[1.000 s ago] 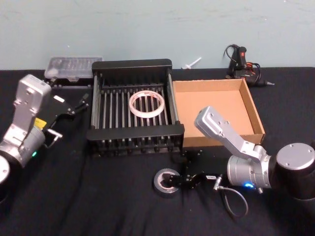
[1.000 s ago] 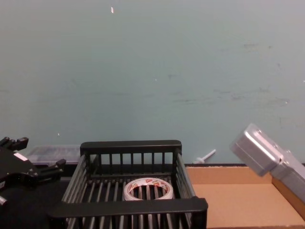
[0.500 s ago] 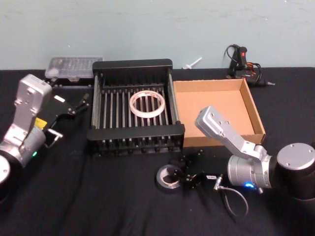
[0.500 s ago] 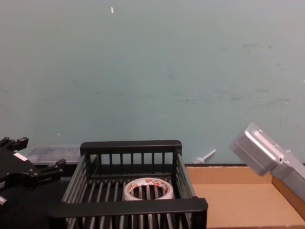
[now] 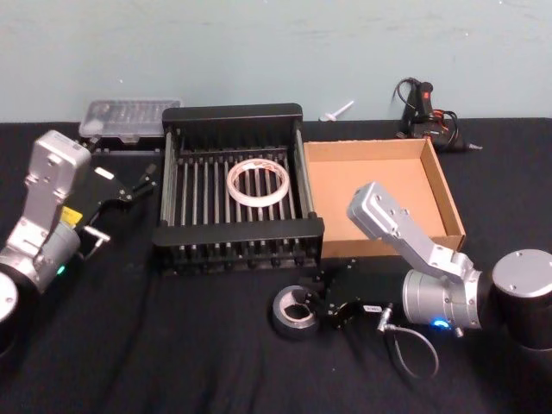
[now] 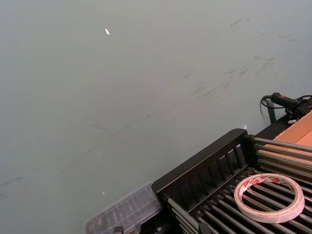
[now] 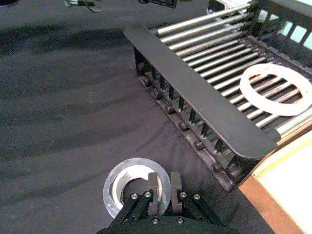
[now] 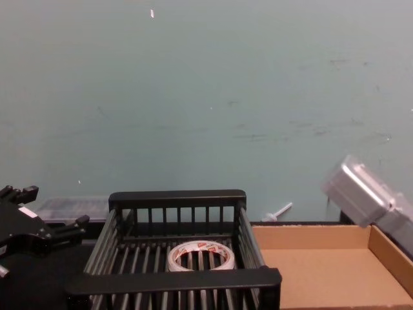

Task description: Pick up the white tape and place it into the black box , Pick up the silver tape and place it into the brown box.

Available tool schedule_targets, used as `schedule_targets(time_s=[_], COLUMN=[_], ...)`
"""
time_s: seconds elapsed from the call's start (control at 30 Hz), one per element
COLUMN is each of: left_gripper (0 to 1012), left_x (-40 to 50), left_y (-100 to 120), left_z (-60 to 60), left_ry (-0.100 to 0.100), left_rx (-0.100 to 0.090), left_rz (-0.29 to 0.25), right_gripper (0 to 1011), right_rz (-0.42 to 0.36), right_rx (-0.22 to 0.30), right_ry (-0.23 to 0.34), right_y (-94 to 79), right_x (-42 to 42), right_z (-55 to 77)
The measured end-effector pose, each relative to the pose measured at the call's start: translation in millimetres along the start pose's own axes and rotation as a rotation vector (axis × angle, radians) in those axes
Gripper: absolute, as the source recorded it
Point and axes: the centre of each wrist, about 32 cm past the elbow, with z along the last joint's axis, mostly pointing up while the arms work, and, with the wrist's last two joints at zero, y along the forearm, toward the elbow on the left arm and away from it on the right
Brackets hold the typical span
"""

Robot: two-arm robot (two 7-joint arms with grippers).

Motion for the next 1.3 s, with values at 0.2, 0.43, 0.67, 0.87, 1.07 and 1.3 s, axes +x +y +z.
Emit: schedule_targets(time_s=[0.2, 0.43, 0.67, 0.87, 1.07, 1.3], left_gripper=[1002, 1001, 1001, 1001, 1001, 1001], left_x=[0.0, 0.0, 0.0, 0.0, 0.0, 0.0], left_y=[0, 0, 0, 0, 0, 0], left_z=[0.0, 0.0, 0.0, 0.0, 0.0, 0.0], left_ry=[0.000, 0.000, 0.000, 0.000, 0.000, 0.000], left_rx=[0.000, 0.000, 0.000, 0.000, 0.000, 0.000], left_rz=[0.000, 0.000, 0.000, 0.000, 0.000, 0.000], right_gripper=[158, 158, 158, 158, 158, 158], right_rz=[-0.001, -0.005, -0.052, -0.129, -0.227, -0.360], right_rx=[0.042, 0.090, 0.171, 0.226, 0.271, 0.314], right_ry=[-0.020, -0.040, -0.051, -0.035, 0.000, 0.080], right_y=[-11.0, -27.2, -51.0, -66.6, -74.7, -70.8], right_x=[-1.2, -3.9, -4.4, -0.6, 6.3, 17.3], right_z=[3.8, 8.0, 12.0, 13.4, 15.5, 19.5])
